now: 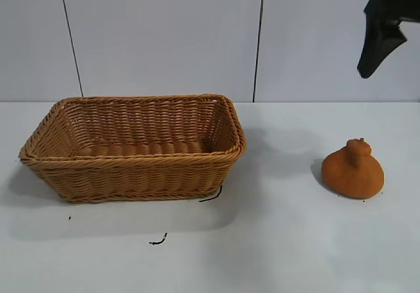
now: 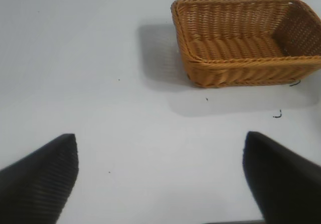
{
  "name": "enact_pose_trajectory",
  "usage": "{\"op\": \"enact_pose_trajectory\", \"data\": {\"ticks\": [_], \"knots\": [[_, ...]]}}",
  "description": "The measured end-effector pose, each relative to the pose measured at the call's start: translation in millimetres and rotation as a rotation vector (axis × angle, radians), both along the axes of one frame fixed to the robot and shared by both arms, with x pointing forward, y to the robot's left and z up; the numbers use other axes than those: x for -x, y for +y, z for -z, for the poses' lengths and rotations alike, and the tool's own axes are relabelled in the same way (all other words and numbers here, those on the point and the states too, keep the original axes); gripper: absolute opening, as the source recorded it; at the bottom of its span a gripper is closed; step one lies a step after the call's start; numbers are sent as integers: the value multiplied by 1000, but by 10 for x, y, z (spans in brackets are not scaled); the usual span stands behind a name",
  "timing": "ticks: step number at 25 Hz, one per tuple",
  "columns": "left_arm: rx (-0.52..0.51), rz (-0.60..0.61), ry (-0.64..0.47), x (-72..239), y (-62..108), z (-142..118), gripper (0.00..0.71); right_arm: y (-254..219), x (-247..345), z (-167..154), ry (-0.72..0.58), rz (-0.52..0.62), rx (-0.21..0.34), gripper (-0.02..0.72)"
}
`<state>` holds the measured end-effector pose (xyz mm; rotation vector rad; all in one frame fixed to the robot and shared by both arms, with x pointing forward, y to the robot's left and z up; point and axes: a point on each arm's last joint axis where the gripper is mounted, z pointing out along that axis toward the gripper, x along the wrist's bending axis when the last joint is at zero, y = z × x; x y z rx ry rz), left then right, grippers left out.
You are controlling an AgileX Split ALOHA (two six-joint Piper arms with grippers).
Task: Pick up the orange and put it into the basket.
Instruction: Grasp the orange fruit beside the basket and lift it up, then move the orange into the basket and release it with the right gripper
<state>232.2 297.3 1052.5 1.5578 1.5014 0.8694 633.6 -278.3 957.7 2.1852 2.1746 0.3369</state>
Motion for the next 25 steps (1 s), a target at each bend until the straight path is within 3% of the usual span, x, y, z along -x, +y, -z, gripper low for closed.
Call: {"op": "enact_pose_trajectory", "data": {"ticks": [6, 8, 10, 13, 15, 25], "knots": [[0, 0, 0, 0, 0, 0, 639, 5, -94, 569, 97, 11, -2, 664], [0, 0, 0, 0, 0, 0, 639, 5, -94, 639, 114, 11, -2, 624], [0, 0, 0, 0, 0, 0, 639, 5, -98, 645, 111, 12, -2, 505], [0, 0, 0, 0, 0, 0, 639, 8, -127, 593, 100, 12, -4, 218], [0, 0, 0, 0, 0, 0, 639, 11, -152, 470, 87, 8, -8, 95], [0, 0, 0, 0, 0, 0, 639, 30, -386, -856, -178, -17, -24, 86]]}}
